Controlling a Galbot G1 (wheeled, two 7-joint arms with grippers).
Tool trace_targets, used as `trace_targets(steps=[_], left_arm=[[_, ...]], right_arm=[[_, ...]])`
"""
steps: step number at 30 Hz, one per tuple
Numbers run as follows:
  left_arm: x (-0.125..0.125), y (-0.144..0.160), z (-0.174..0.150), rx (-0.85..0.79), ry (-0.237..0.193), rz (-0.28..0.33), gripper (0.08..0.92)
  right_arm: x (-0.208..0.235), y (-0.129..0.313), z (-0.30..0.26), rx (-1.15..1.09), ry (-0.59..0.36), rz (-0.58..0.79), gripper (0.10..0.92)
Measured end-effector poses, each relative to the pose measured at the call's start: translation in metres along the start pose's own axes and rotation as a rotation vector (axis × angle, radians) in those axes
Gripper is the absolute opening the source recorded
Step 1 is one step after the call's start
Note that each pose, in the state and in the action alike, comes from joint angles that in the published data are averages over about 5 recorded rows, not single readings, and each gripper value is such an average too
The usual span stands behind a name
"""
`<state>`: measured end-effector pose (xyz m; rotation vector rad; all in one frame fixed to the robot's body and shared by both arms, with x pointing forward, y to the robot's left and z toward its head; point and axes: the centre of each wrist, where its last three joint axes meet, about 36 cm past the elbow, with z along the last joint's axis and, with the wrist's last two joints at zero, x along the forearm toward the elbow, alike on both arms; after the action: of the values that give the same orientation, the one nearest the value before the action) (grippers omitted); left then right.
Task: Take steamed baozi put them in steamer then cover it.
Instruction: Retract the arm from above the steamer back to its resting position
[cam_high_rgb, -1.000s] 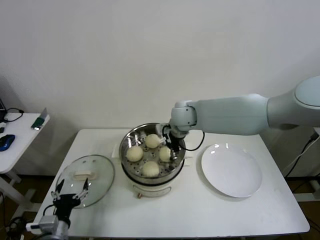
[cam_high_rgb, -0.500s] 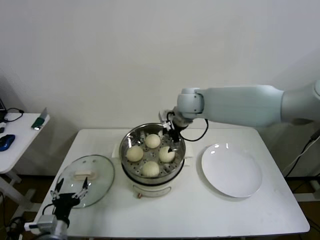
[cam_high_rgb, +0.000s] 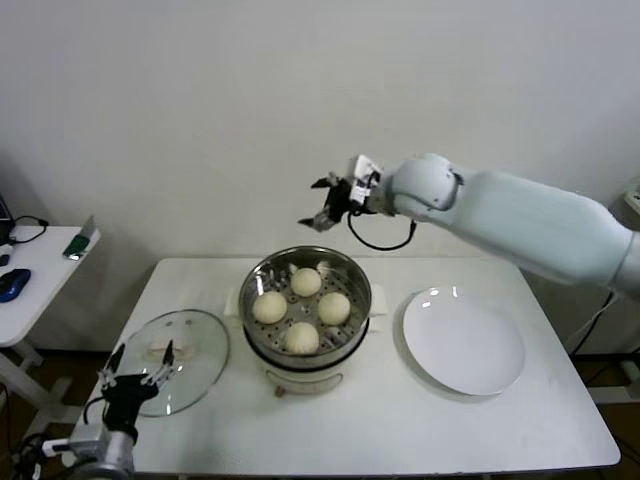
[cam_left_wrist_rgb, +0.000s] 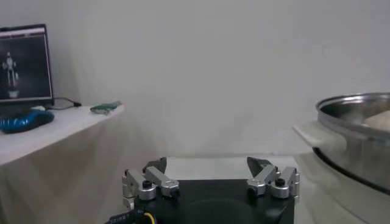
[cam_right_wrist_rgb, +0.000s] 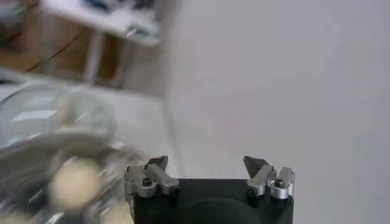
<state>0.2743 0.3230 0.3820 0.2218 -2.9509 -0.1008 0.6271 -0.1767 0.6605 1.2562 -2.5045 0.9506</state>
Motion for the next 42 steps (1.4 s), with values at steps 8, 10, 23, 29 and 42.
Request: trace_targets(steps=[8, 10, 23, 29, 42], left_arm=[[-0.002, 0.001, 0.001, -0.044, -0.038, 0.004, 0.823], [-0.003, 0.002, 0.001, -0.068, -0.051, 0.001, 0.823], [-0.003, 0.011, 0.007, -0.233, -0.130, -0.020, 0.823], [-0.002, 0.015, 0.011, -0.314, -0.163, -0.032, 0.823], [-0.003, 0.035, 0.036, -0.726, -0.244, -0.133, 0.823]], right_arm=[[0.056, 0.008, 0.087, -0.171, -0.114, 0.280, 0.823], [0.070, 0.015, 0.109, -0.208, -0.135, 0.341, 0.823], [0.134, 0.098, 0.247, -0.407, -0.236, 0.650, 0.823], [0.145, 0.167, 0.306, -0.472, -0.248, 0.715, 0.823], [0.159, 0.292, 0.367, -0.596, -0.247, 0.820, 0.823]])
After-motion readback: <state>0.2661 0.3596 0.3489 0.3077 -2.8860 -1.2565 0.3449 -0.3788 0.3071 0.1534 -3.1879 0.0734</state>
